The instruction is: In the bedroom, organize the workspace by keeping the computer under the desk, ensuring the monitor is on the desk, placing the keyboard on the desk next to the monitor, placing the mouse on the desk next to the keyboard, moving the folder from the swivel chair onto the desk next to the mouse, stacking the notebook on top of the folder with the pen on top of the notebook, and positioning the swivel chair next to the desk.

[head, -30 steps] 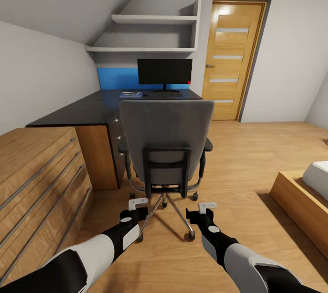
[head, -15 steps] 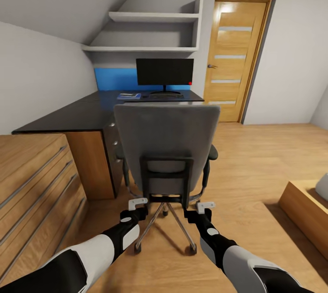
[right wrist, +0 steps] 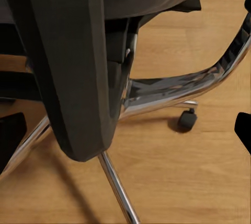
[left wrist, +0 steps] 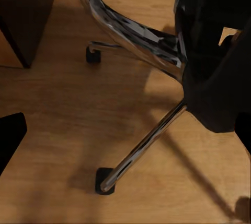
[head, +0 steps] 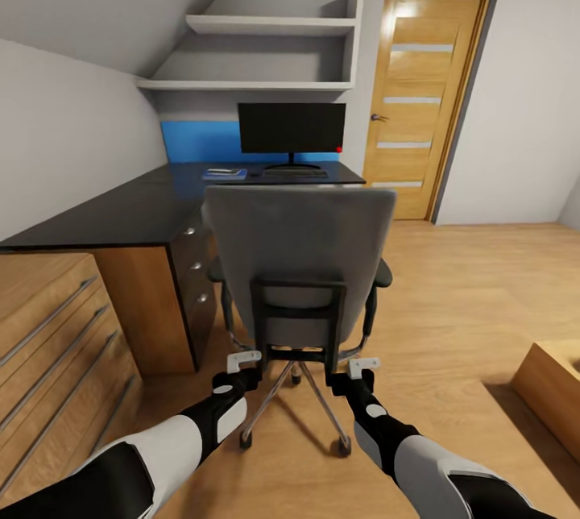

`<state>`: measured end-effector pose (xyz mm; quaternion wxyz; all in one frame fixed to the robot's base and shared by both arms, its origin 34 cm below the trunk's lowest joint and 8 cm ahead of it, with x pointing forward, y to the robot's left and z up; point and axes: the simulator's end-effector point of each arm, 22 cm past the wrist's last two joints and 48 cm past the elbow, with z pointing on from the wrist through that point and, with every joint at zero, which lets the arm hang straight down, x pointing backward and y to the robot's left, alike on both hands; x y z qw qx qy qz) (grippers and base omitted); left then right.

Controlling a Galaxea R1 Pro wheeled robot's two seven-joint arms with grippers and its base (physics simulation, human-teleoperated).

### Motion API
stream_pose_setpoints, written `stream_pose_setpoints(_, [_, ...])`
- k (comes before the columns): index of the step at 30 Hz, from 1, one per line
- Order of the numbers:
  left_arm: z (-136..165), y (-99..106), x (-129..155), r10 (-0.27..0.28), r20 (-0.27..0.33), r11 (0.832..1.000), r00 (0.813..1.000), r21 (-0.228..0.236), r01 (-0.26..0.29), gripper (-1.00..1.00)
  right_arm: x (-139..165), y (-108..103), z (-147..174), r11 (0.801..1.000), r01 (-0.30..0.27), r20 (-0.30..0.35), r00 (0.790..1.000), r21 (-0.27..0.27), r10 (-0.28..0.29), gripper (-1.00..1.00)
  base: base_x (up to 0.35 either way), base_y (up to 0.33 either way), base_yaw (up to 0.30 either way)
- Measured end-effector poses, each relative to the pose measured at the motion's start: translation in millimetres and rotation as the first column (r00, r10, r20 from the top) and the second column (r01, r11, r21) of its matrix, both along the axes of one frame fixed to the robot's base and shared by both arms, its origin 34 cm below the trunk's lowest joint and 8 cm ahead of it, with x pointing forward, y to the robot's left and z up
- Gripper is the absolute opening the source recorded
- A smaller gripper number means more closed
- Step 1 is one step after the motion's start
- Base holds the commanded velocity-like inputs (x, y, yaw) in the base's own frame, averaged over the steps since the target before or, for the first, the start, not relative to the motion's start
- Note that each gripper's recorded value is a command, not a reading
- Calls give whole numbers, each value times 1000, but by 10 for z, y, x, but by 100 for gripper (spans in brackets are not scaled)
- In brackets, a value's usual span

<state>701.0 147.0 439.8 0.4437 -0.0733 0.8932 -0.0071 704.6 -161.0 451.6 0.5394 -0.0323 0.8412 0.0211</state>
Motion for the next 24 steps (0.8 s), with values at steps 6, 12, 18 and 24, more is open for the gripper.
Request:
stream_pose_setpoints(6, [-5,5,-4,3,-2,1000,1000,-1,-3,100,1,-2,1,1000,-4,1,1000,-5,4,100,320,0,0])
stream_pose_setpoints(12, [-7,7,-5,4,-2,1000,1000,-2,-4,100,6,-13,5,1000,-4,2,1000,-8,4,100,320,0,1])
stream_pose_setpoints(18, [-5,9,-4,5,-1,1000,1000,-2,-5,100,9,-20,8,1000,0,3,1000,-5,0,100,320,-2,80])
stream_pose_setpoints(24, [-6,11,-4,7,-1,1000,1000,-3,-7,100,8,-11,8,1000,-6,3,1000,-9,6,100,309,-50,79])
